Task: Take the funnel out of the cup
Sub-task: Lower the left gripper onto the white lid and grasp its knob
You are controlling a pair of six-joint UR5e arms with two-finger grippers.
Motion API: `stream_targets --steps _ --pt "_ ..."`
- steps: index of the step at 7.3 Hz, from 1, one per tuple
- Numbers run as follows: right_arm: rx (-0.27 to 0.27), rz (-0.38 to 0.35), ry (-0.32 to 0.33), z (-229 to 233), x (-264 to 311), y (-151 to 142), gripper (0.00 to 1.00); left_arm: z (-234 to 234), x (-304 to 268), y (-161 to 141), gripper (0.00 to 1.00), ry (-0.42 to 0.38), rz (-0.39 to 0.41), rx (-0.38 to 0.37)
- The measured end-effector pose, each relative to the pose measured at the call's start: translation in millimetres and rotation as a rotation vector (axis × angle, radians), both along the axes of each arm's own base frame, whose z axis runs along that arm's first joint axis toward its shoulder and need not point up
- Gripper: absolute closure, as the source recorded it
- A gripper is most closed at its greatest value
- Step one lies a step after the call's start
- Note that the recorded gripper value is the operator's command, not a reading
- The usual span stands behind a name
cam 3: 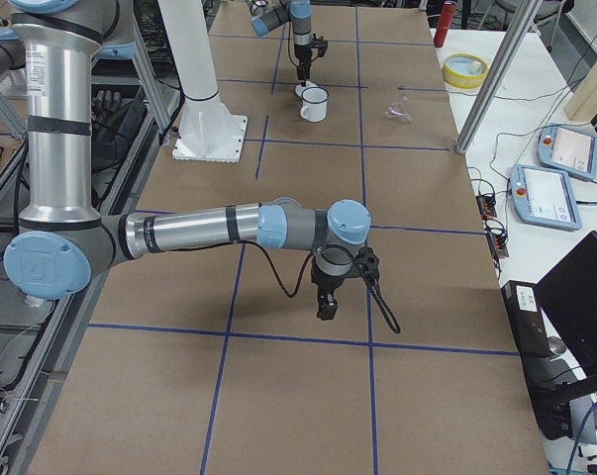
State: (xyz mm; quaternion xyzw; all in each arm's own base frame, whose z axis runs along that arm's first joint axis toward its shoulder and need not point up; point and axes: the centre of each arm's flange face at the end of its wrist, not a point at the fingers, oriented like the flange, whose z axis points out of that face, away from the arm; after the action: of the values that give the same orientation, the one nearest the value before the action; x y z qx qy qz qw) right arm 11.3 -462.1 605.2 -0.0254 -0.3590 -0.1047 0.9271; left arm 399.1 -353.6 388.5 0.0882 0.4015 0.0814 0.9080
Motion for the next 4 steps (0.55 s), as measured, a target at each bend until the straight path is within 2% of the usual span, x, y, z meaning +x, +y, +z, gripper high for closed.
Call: stream_targets --steps 4 --pt "0.0 0.0 0.0 -0.3 0.0 -0.2 0.0 7.1 8.8 -6.9 0.35 -0.016 0.006 0.001"
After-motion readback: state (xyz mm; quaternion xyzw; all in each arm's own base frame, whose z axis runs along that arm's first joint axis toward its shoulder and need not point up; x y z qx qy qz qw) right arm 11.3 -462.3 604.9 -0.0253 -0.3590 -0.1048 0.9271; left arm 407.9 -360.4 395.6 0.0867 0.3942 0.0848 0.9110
